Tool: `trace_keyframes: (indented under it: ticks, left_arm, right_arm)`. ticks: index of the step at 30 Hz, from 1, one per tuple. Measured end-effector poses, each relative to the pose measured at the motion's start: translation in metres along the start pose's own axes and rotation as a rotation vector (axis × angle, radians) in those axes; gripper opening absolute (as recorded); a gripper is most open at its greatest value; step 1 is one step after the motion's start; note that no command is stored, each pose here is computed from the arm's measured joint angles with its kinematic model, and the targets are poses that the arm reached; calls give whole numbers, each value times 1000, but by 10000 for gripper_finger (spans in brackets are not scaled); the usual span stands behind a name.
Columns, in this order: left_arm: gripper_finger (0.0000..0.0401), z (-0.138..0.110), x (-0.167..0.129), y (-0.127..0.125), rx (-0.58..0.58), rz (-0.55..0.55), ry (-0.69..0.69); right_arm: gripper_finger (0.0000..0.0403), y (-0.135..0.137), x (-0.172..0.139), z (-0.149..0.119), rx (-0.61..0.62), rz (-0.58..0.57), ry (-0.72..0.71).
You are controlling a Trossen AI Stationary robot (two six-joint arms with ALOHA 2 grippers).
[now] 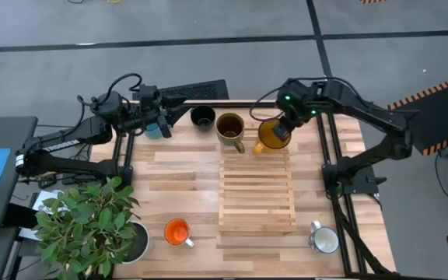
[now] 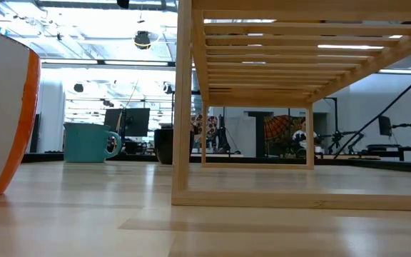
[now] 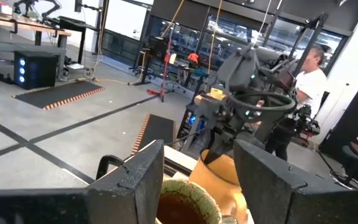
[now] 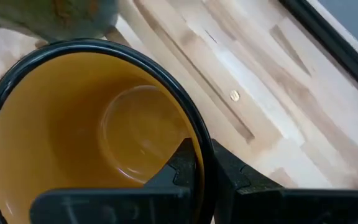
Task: Place coffee mugs
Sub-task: Put the yellow mug on the shelf
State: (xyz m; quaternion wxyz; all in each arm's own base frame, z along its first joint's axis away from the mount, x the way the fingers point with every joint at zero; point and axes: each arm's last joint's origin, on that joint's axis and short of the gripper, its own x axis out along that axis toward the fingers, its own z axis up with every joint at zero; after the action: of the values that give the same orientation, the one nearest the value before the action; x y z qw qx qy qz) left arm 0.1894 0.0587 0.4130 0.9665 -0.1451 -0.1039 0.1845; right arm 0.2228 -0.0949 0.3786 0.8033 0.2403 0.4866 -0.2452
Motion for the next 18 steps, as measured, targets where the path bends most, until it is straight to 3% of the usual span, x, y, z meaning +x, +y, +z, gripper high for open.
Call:
trace_keyframes:
  ticks: [6, 18]
  left_arm:
    - [178, 0, 0, 0, 0, 0, 0]
    - [178, 0, 0, 0, 0, 0, 0]
  right_arm:
    - [42, 3, 17, 10, -76, 15, 30]
    - [51, -3, 22, 18, -67, 22, -3]
